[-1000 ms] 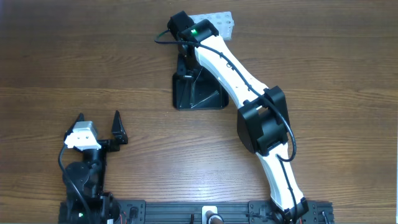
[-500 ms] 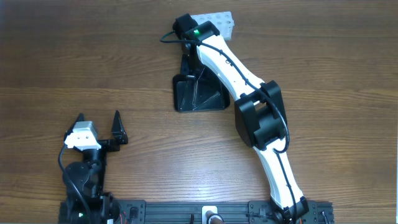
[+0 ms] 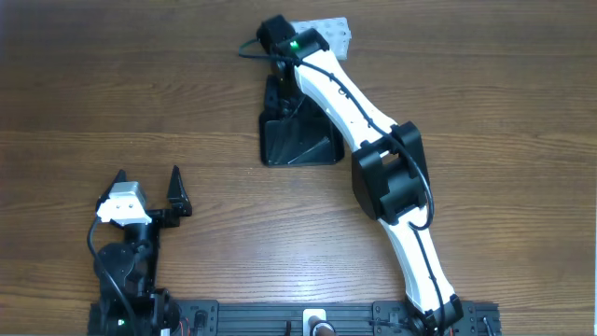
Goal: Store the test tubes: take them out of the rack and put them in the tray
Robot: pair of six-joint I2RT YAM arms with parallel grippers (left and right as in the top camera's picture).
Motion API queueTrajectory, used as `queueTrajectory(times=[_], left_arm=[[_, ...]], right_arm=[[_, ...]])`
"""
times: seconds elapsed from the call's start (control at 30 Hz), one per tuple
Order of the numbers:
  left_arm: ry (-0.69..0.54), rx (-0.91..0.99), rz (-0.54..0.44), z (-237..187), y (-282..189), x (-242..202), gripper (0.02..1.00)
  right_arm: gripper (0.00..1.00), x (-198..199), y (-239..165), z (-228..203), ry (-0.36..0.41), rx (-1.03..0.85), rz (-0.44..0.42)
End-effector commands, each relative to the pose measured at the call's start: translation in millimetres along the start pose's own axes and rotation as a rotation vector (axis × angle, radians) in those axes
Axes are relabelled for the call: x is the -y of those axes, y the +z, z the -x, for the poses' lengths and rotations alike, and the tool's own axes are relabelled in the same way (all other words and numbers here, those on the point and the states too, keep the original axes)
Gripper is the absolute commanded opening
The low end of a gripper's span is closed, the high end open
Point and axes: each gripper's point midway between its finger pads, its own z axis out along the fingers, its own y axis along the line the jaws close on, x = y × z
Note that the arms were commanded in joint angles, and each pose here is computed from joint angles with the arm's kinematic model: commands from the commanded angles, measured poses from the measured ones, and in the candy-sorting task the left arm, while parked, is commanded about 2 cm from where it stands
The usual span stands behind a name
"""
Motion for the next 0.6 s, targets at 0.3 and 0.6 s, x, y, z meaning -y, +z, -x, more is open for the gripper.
queueTrajectory(times=[0.3,0.6], left_arm=[[0.015,-0.003,-0.008,-1.7,-0.1,0.8,0.998],[0.014,-0.003,-0.008,-1.7,-0.1,0.8,0.998]], right_arm=[[0.77,-7.6,-134.2,32.1,-0.118,0.2,0.075],[0.993,53.9,-244.8,40.5,-0.326,0.456,-0.198]])
